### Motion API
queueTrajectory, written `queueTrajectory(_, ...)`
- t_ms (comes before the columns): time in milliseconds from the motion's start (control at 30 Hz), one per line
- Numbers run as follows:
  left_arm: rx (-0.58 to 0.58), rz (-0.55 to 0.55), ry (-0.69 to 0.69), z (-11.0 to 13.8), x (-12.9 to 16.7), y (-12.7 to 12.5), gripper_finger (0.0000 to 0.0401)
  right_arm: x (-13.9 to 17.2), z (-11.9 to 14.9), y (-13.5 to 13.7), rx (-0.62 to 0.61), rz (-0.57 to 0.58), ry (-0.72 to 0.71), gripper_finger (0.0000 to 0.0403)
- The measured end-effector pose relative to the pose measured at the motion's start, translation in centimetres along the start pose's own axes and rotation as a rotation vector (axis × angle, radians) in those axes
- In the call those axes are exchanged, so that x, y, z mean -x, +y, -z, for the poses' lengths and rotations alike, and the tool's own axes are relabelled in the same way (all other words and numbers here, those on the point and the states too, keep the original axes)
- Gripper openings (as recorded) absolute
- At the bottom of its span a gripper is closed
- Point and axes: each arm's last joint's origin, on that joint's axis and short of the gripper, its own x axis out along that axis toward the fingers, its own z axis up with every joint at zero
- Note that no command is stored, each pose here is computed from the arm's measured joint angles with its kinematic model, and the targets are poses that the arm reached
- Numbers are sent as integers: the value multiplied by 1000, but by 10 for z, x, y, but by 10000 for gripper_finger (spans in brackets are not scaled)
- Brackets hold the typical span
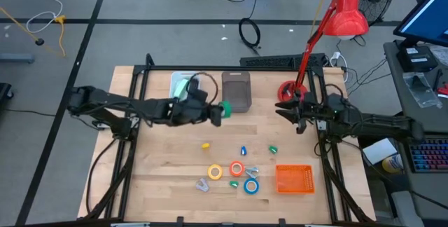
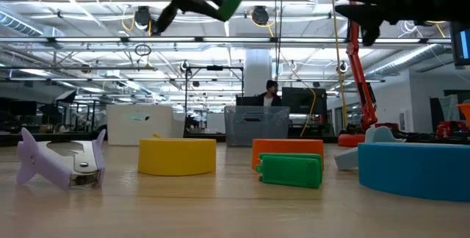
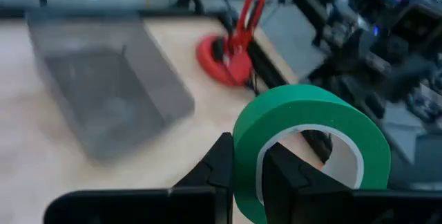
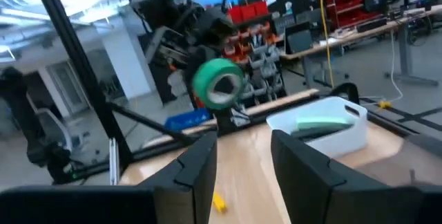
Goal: Pick and place Stapler, Stapler remover, tape
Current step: Put the green tape into the black bin
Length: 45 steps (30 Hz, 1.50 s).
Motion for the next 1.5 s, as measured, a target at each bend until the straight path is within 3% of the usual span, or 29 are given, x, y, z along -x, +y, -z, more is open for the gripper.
queueTrajectory(133,-71,-30,-67,-19,-21,5,39,-15,2,-3,-19,1,-28,130)
queueTrajectory(367,-218,-108,-148,-58,-50,13,39,-38,8,-14,3,131,-98,133)
queueTrajectory(533,-262,-33,-196,-78,-70,10,39,-53,7,-18,45,185,-103,169)
queueTrajectory(733,-348,-12,-150,-74,-97,9,39,-64,4,-23,92,287,-108,233)
queueTrajectory(1000,-348,14,-195,-66,-118,7,39,-73,-2,-30,111,381,-124,287)
queueTrajectory(1500,-351,-11,-223,-58,-122,3,39,-82,1,-38,34,383,-171,293)
